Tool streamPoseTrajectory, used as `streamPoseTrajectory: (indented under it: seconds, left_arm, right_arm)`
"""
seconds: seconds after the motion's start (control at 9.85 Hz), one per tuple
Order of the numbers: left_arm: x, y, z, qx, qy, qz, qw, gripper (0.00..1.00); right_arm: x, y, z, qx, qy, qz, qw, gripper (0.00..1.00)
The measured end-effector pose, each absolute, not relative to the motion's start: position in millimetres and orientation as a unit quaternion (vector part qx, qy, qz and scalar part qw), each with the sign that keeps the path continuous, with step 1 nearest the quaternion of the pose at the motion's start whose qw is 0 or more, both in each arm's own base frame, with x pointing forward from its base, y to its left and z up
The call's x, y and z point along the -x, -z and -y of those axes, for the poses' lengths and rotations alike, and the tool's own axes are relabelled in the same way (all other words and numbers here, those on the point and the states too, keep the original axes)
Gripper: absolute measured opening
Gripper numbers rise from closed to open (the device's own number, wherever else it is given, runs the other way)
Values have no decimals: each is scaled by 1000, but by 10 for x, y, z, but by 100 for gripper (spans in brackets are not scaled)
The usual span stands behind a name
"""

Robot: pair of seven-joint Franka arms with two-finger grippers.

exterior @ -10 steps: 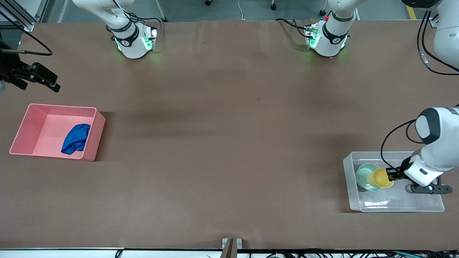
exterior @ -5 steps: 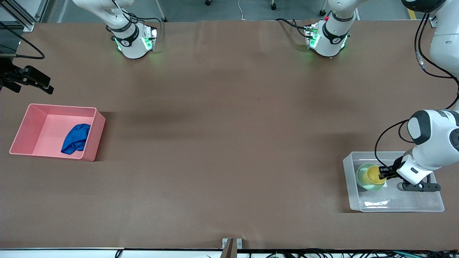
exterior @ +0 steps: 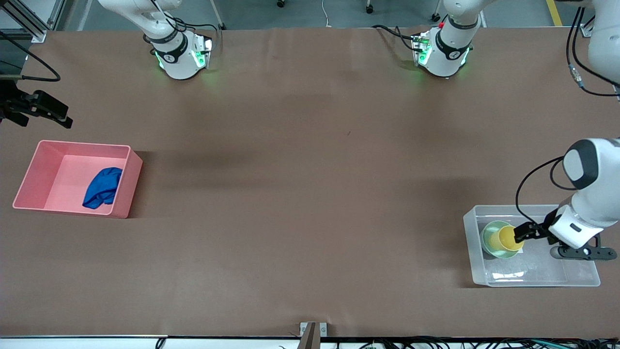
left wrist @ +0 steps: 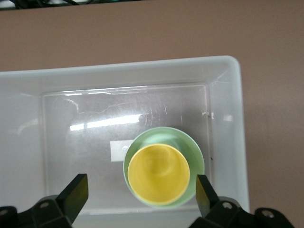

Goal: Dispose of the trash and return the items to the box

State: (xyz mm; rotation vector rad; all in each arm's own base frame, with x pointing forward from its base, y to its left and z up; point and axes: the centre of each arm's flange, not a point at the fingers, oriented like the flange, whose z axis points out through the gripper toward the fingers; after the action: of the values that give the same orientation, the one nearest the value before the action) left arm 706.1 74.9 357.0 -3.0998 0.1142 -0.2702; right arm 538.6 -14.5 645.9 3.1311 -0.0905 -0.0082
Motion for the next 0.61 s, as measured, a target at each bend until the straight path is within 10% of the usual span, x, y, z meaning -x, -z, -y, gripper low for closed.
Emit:
streamPoseTrajectory:
  seconds: [0.61]
  left_arm:
    - [-6510, -5426, -196, 999, 36, -23, 15, 100]
  right_arm:
    - [-5396, -6425, 143, -1000, 7, 29, 3, 100]
